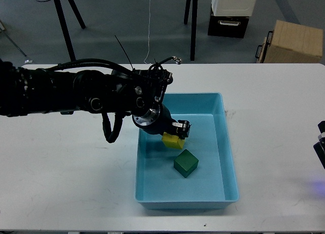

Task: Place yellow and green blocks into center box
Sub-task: 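Lower the yellow cube beside the green cube and open the left gripper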

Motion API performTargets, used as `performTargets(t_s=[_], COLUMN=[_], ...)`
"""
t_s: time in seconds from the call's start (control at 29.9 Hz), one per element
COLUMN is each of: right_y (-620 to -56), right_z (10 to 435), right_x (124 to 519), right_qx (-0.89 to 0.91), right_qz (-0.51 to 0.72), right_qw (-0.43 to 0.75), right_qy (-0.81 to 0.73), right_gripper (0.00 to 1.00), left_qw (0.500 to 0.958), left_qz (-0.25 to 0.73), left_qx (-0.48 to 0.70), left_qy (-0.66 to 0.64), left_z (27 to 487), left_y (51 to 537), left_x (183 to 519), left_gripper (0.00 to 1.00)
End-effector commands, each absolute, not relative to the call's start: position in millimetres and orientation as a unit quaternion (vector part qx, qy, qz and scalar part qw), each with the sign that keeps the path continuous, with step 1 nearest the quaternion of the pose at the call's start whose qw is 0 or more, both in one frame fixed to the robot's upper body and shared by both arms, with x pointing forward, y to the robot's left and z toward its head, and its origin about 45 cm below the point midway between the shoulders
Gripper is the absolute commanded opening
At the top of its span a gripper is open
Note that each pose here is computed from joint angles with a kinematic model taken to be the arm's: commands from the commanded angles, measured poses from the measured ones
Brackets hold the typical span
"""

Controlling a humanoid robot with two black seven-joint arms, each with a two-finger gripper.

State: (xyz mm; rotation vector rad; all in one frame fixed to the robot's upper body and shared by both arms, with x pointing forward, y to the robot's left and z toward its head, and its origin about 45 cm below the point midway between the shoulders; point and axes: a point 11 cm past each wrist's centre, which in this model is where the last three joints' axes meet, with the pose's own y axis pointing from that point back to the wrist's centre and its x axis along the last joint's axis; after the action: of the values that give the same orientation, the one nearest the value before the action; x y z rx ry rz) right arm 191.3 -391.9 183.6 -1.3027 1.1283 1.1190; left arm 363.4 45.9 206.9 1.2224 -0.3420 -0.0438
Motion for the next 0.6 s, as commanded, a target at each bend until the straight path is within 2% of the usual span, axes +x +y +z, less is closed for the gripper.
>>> performTargets(t_s=[0.0,0.1,0.4,0.57], right_y=[-391.9,-391.9,-392.4,-392.1], right_z=[183.6,183.6,183.8,184.3], right_x=[191.3,191.3,191.3,191.4], right_qx=[-0.543,-0.543,-0.543,-0.543], right_qz=[0.466,0.466,0.466,0.465], right_qw=[0.517,0.517,0.517,0.517], right_qy=[0.47,0.47,0.47,0.47], right_gripper=[0.99,0.99,0.99,0.99], left_qw=[0.807,0.808,0.809,0.827], left_qz=[-0.02,-0.02,-0.018,-0.003], left_qx=[0.569,0.568,0.565,0.533], left_qy=[-0.158,-0.158,-0.159,-0.178], left_z=[207.1,207.3,209.0,236.0], left_y=[45.3,44.9,43.1,21.1], left_x=[363.2,363.0,363.5,369.3], left_gripper=[0.7,0.76,0.79,0.86])
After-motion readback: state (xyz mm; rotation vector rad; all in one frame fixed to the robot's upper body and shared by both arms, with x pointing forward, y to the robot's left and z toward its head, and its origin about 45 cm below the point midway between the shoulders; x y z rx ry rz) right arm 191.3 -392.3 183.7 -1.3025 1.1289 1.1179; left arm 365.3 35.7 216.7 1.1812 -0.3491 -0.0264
